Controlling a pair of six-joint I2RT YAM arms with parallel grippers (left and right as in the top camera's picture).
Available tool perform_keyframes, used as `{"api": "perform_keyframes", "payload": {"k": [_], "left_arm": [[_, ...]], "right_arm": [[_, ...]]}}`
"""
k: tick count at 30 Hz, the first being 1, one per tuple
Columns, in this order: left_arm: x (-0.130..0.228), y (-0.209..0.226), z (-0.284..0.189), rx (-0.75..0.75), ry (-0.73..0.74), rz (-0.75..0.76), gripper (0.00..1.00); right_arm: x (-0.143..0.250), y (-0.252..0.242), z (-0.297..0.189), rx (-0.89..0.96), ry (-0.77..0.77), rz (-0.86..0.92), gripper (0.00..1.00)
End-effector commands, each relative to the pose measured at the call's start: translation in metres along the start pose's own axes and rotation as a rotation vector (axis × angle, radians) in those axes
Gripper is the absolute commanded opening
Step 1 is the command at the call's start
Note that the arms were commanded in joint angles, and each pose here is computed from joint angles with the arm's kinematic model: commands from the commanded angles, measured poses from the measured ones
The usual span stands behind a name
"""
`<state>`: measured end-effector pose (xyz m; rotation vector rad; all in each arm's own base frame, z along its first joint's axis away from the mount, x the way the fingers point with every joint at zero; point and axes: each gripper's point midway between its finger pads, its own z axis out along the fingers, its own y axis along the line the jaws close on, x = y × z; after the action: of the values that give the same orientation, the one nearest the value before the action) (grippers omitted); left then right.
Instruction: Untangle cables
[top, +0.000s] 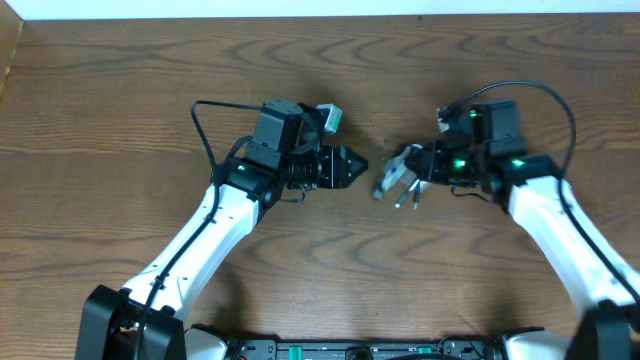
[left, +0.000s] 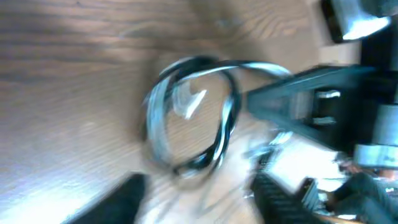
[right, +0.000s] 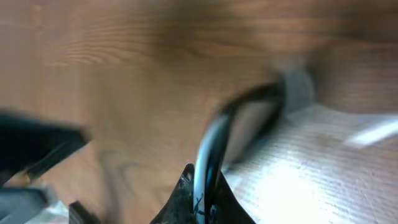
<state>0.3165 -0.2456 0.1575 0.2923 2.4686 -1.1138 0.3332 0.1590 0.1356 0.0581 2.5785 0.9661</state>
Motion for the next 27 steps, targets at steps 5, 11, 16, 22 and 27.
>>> {"api": "perform_keyframes", "payload": {"k": [5,11,16,22,27], "left_arm": [[-0.008,0.012,-0.001,-0.076,-0.036,0.096,0.9],[-0.005,-0.012,0.005,0.04,-0.017,0.161,0.9],[0.001,-0.025,0.019,0.083,0.002,0.198,0.89],[0.017,-0.047,0.046,0.176,0.052,0.252,0.86],[0.023,-0.053,0.073,0.212,0.063,0.25,0.86]], "right_arm": [[0.005,0.026,-0.027,-0.056,-0.011,-0.102,0.01],[0.007,0.032,-0.03,-0.082,-0.004,-0.076,0.01],[0.003,0.03,-0.036,-0.119,-0.006,-0.03,0.01],[-0.001,0.033,-0.049,-0.217,0.002,0.02,0.01],[-0.004,0.033,-0.055,-0.255,0.0,0.061,0.01]]}}
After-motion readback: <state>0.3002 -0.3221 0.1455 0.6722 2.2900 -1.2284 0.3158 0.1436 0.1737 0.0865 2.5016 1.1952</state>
